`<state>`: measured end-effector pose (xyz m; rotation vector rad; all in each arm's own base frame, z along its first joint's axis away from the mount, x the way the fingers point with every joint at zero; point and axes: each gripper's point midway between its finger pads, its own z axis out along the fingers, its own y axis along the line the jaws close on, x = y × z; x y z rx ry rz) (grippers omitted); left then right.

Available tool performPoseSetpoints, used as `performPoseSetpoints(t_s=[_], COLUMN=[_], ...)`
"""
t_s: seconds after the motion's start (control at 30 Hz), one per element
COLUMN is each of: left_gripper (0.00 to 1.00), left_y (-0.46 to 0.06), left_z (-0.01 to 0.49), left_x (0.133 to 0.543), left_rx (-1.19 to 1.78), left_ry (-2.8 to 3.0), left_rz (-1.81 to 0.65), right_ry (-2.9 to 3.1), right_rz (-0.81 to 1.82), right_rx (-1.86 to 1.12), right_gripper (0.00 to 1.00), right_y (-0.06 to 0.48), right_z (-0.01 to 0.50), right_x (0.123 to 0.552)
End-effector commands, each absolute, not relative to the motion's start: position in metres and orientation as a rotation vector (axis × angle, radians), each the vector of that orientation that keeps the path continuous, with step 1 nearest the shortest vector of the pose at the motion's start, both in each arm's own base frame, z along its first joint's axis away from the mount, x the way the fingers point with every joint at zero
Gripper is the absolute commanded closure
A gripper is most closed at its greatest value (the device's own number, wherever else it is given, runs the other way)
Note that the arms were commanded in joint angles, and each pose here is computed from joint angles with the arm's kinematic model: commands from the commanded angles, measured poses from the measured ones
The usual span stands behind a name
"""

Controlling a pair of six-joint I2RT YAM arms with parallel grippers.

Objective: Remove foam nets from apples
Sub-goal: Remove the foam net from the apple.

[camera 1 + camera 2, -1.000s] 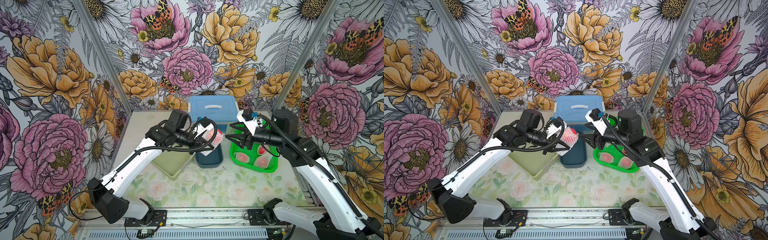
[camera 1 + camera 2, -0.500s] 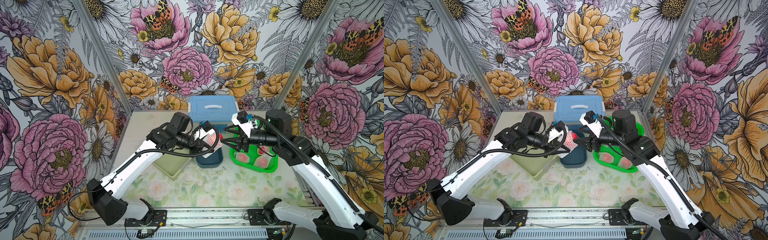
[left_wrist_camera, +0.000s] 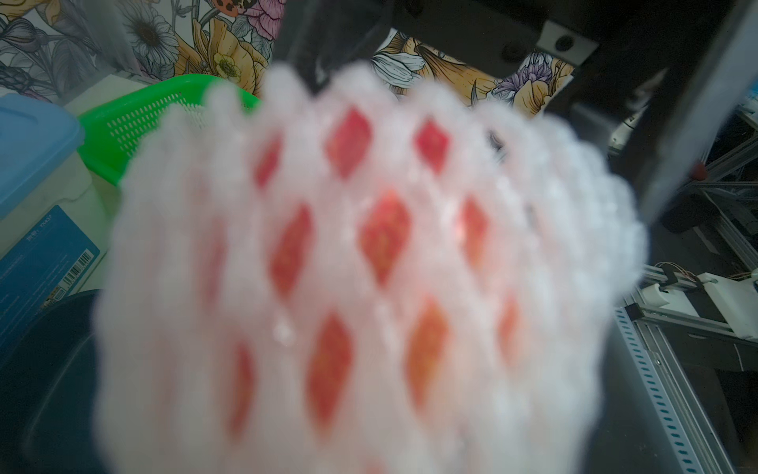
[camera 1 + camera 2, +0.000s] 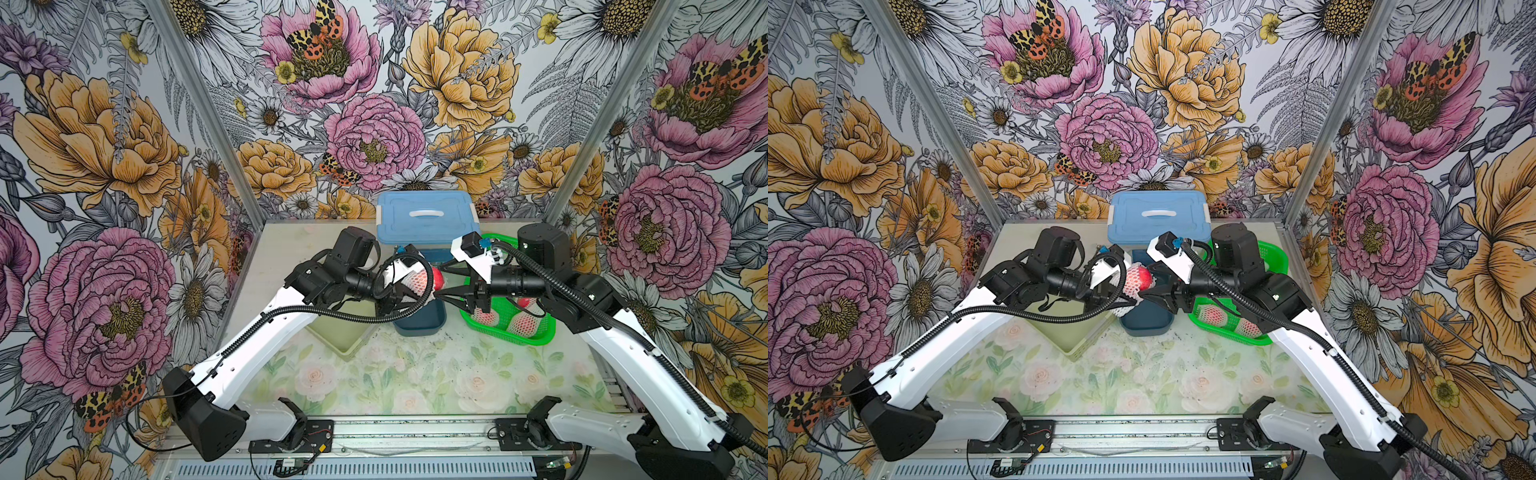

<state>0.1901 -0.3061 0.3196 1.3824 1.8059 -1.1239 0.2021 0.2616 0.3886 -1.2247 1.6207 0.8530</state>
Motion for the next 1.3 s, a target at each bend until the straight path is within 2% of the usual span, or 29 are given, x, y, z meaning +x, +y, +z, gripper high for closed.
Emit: performPoseSetpoints(t_s=[0.0, 0.37, 0.47, 0.57, 0.7, 0.93, 1.27], left_gripper=[1.0, 1.0, 1.0, 1.0, 1.0, 1.0, 1.0], left_y=[-0.308, -0.312, -0.313, -0.313, -0.313, -0.312, -0.31], left_z=[0.328, 0.324, 0.324, 0.324, 0.325, 0.32, 0.32], left_x=[0.188, 0.187, 0.186, 0.185, 0.183, 0.183, 0.186], left_rx=[1.398, 1.413, 1.415, 1.416, 1.421, 1.422, 1.411], left_ry=[1.74, 1.745, 1.746, 1.745, 1.739, 1.75, 1.756], left_rz=[-1.1, -1.11, -1.108, -1.102, -1.094, -1.075, -1.058], right_ry=[1.642, 1.629, 1.625, 1.625, 1.62, 1.616, 1.578], right_rz=[0.822, 0.698, 0.668, 0.658, 0.672, 0.627, 0.571], right_rx=[-1.237, -1.24, -1.228, -1.223, -1.234, -1.201, -1.143], right_gripper=[0.31, 0.34, 0.4, 0.51, 0.54, 0.7, 0.7], right_y=[0.264, 0.271, 0.271, 0.271, 0.274, 0.267, 0.242], right_z=[0.383, 0.389, 0.393, 0.395, 0.395, 0.401, 0.417], right_x=[0.206, 0.212, 0.216, 0.219, 0.218, 0.221, 0.213])
